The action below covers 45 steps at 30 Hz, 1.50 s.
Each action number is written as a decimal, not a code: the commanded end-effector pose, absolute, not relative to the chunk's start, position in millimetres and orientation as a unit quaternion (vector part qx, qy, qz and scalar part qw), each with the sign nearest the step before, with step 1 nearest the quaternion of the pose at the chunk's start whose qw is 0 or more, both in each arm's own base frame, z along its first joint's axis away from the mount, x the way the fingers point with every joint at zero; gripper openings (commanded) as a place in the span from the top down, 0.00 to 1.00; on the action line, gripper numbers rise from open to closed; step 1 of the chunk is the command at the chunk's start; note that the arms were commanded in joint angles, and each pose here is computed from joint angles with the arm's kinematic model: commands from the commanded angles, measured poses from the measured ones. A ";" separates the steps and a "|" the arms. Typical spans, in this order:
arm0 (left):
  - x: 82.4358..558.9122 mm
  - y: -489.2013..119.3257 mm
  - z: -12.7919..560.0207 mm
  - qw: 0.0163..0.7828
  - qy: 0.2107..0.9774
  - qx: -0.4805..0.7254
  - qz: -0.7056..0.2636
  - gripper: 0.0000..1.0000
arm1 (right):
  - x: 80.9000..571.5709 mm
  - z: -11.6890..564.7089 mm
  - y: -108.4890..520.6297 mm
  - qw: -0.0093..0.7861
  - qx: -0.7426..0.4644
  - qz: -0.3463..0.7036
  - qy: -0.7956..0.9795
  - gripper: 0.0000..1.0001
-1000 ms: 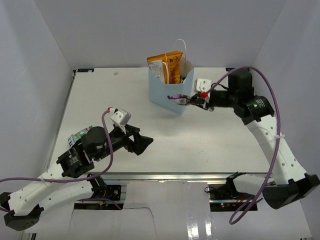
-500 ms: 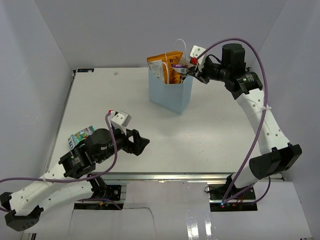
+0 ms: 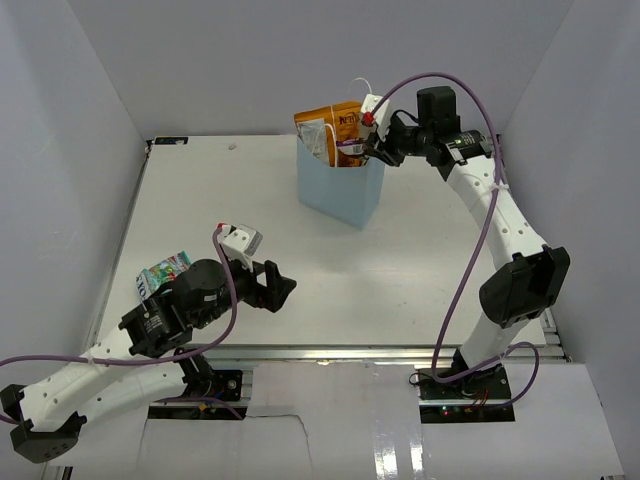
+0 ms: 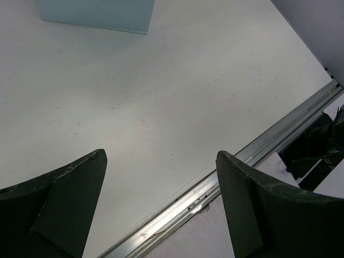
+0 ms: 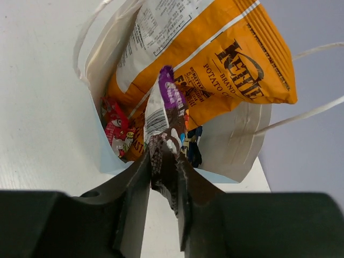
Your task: Place the snacks into the paper bag
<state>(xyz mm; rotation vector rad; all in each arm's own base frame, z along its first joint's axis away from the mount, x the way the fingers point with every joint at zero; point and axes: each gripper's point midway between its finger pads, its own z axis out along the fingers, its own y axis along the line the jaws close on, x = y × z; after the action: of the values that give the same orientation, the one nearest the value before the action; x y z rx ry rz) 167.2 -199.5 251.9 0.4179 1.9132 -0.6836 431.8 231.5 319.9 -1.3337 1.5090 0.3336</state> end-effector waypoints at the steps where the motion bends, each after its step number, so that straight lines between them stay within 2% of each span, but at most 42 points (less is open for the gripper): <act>1: 169.3 -196.9 251.4 0.514 0.794 0.168 -0.278 0.07 | 433.0 353.6 229.3 0.559 -0.554 0.118 0.606 0.70; 2: 170.0 -197.8 251.0 0.513 0.795 0.168 -0.277 0.07 | 433.8 351.1 229.4 0.558 -0.553 0.118 0.608 0.65; 3: 170.2 -198.6 249.9 0.511 0.797 0.170 -0.275 0.07 | 435.5 349.7 228.9 0.558 -0.550 0.118 0.610 0.56; 4: 170.3 -199.7 249.8 0.509 0.797 0.171 -0.275 0.07 | 435.1 349.4 229.8 0.557 -0.547 0.121 0.613 0.53; 5: 170.3 -200.3 249.7 0.508 0.798 0.171 -0.276 0.07 | 435.5 350.0 229.6 0.557 -0.545 0.123 0.614 0.47; 10: 172.0 -200.2 242.8 0.504 0.804 0.159 -0.274 0.07 | 427.5 364.5 229.7 0.567 -0.531 0.139 0.614 0.36; 13: 175.1 -198.1 237.7 0.502 0.810 0.146 -0.265 0.07 | 417.3 375.7 220.0 0.574 -0.510 0.152 0.622 0.33; 18: 189.8 -177.6 217.3 0.497 0.841 0.092 -0.193 0.03 | 383.9 383.0 189.0 0.578 -0.457 0.180 0.651 0.27; 21: 198.7 -167.3 207.4 0.489 0.856 0.071 -0.152 0.02 | 351.0 340.6 177.0 0.550 -0.443 0.211 0.676 0.26; 22: 201.1 -164.9 203.0 0.484 0.861 0.068 -0.143 0.02 | 342.6 352.9 174.9 0.562 -0.445 0.211 0.665 0.25; 23: 205.7 -163.3 201.5 0.480 0.865 0.062 -0.134 0.02 | 332.2 325.4 173.1 0.542 -0.442 0.224 0.679 0.24; 25: 219.5 -154.4 202.7 0.476 0.869 0.039 -0.132 0.02 | 303.9 318.0 172.5 0.542 -0.445 0.244 0.670 0.24; 26: 226.4 -151.4 203.6 0.473 0.871 0.039 -0.128 0.02 | 292.5 288.9 172.6 0.521 -0.443 0.261 0.681 0.23; 29: 254.5 -127.9 203.4 0.465 0.876 0.000 -0.128 0.02 | 260.7 265.3 176.1 0.507 -0.454 0.294 0.671 0.22; 32: 283.6 -89.7 182.7 0.426 0.899 -0.056 -0.081 0.02 | 240.3 224.8 176.4 0.475 -0.461 0.317 0.679 0.22; 36: 304.1 -24.9 141.0 0.350 0.918 -0.182 0.034 0.05 | 220.4 186.6 179.1 0.443 -0.464 0.351 0.682 0.21; 38: 306.7 -0.1 134.6 0.339 0.911 -0.216 0.094 0.05 | 219.3 187.1 178.5 0.444 -0.465 0.350 0.682 0.21; 45: 309.6 48.7 98.3 0.268 0.896 -0.295 0.195 0.06 | 212.1 184.9 176.6 0.450 -0.470 0.344 0.676 0.20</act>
<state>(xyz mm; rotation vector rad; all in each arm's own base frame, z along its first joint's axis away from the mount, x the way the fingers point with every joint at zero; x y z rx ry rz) 308.4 24.1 89.1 -0.6684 2.4875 0.3829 212.4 173.9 177.0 -1.1396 1.7432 0.8551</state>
